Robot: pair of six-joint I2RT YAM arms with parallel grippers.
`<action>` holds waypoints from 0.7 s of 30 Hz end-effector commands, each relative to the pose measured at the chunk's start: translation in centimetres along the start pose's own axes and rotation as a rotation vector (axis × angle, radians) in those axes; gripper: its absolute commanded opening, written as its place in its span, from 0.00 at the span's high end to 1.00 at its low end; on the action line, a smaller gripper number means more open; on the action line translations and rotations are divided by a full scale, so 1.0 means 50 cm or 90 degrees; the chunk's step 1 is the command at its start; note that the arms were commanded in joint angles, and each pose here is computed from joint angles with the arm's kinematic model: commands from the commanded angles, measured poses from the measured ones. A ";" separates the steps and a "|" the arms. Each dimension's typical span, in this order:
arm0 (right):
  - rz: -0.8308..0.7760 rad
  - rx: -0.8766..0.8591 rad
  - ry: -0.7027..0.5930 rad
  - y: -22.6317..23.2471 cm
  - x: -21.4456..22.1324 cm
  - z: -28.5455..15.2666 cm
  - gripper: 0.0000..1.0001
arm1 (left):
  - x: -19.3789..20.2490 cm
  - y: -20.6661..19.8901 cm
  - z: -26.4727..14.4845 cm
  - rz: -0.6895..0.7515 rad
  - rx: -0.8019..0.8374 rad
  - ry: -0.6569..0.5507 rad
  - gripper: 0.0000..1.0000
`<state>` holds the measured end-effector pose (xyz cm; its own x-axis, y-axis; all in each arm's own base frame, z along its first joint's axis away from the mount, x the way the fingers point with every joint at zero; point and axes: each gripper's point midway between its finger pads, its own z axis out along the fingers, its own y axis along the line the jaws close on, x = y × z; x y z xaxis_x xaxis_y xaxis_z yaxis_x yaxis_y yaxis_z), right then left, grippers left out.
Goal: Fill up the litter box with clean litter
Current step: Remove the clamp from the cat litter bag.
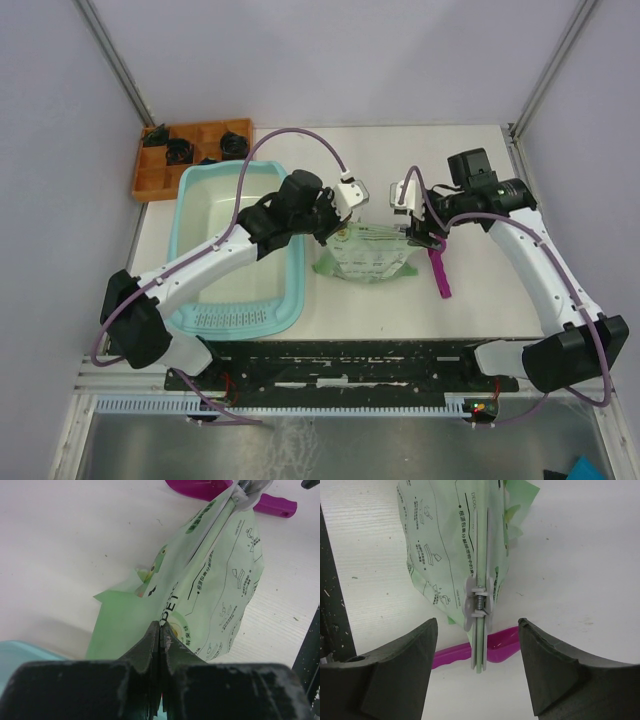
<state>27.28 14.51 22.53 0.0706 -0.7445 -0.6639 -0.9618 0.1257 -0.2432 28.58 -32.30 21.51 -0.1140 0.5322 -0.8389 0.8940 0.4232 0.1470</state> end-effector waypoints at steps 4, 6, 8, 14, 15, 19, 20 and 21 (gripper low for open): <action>-0.012 0.020 -0.016 -0.005 -0.027 0.003 0.28 | -0.056 -0.036 -0.004 -0.013 0.032 -0.066 0.97; -0.013 0.018 -0.017 -0.006 -0.031 0.007 0.29 | -0.055 -0.037 -0.003 -0.013 0.033 -0.066 0.97; -0.016 0.017 -0.012 -0.008 -0.033 0.012 0.31 | -0.055 -0.038 -0.004 -0.013 0.033 -0.066 0.97; -0.030 0.017 0.007 -0.009 -0.034 0.032 0.43 | -0.053 -0.037 -0.007 -0.013 0.031 -0.067 0.97; -0.031 0.017 0.008 -0.010 -0.034 0.035 0.43 | -0.052 -0.038 -0.008 -0.013 0.031 -0.067 0.97; -0.033 0.025 0.011 -0.015 -0.034 0.041 0.48 | -0.052 -0.039 -0.010 -0.013 0.031 -0.068 0.97; -0.033 0.028 0.013 -0.016 -0.033 0.041 0.48 | -0.053 -0.039 -0.011 -0.014 0.030 -0.068 0.97; -0.032 0.030 0.014 -0.017 -0.033 0.041 0.50 | -0.053 -0.040 -0.012 -0.014 0.031 -0.069 0.97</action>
<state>27.60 16.76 22.02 0.1072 -0.7652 -0.6348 -0.9565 0.0948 -0.2757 28.22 -32.34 21.50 -0.1167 0.5227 -0.8445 0.8920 0.4291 0.1423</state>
